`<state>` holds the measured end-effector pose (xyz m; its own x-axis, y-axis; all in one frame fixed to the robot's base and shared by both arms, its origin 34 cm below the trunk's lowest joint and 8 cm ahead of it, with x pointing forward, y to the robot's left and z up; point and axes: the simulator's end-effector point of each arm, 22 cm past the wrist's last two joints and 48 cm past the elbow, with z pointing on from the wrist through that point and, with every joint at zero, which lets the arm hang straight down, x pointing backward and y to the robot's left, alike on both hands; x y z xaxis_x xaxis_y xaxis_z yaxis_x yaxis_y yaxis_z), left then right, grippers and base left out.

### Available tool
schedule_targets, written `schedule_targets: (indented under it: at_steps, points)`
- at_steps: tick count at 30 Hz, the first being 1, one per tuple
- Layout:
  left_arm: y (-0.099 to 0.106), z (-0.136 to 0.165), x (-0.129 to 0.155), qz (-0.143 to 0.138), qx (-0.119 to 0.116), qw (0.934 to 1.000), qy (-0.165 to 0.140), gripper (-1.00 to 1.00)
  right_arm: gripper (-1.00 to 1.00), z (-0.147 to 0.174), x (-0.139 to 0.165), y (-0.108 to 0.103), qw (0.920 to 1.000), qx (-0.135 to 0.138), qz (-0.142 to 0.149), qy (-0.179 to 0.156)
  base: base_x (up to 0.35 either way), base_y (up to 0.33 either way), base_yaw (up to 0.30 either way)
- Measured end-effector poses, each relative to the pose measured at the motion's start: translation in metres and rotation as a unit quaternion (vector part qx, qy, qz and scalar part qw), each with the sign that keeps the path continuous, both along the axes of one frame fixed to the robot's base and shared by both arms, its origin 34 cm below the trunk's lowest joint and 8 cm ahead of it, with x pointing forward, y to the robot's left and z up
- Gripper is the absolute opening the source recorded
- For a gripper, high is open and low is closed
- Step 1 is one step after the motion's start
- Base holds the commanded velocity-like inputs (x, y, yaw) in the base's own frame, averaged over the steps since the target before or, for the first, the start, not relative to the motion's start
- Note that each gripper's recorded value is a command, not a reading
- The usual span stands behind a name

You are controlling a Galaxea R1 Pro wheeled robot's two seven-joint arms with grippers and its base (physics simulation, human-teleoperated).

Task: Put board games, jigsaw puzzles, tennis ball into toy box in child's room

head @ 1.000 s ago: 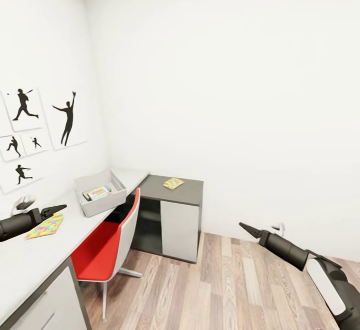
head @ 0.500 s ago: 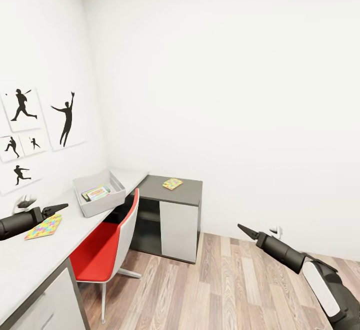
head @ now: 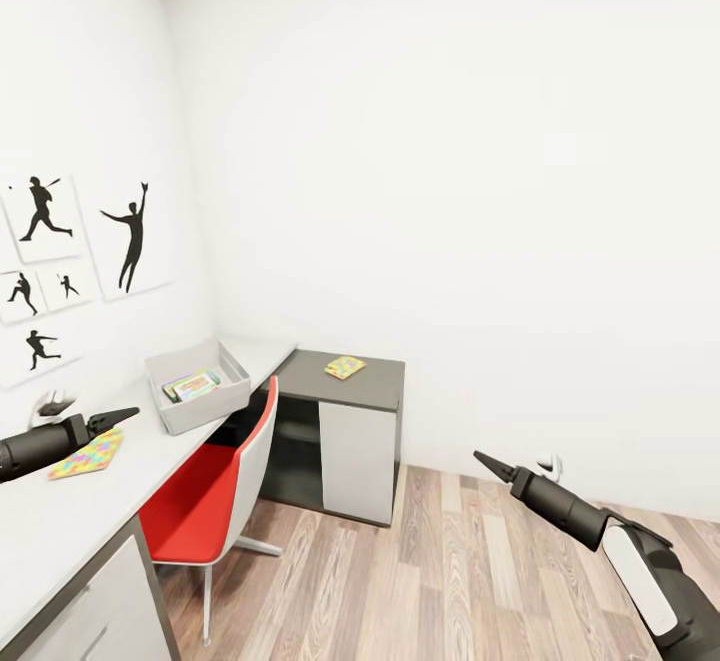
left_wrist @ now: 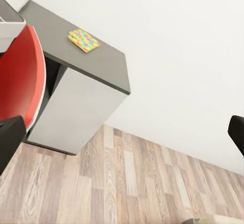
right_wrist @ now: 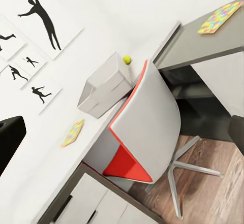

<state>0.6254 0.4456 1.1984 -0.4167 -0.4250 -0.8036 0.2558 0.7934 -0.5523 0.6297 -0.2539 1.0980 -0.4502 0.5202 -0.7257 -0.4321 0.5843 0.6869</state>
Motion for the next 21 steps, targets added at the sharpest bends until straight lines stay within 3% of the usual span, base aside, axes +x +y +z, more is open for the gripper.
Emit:
schedule_targets:
  at_steps: [11,21]
  points:
    - [-0.010,-0.012,0.005,-0.005,-0.008,0.9999,0.008,1.00,1.00,-0.013,0.001,-0.001,0.9999,0.002,-0.001,0.014,0.006,-0.006,-0.032]
    - [-0.009,-0.020,0.008,-0.005,-0.008,0.9998,0.015,1.00,1.00,-0.021,0.002,-0.001,0.9997,0.002,-0.001,0.022,0.133,-0.135,-0.122]
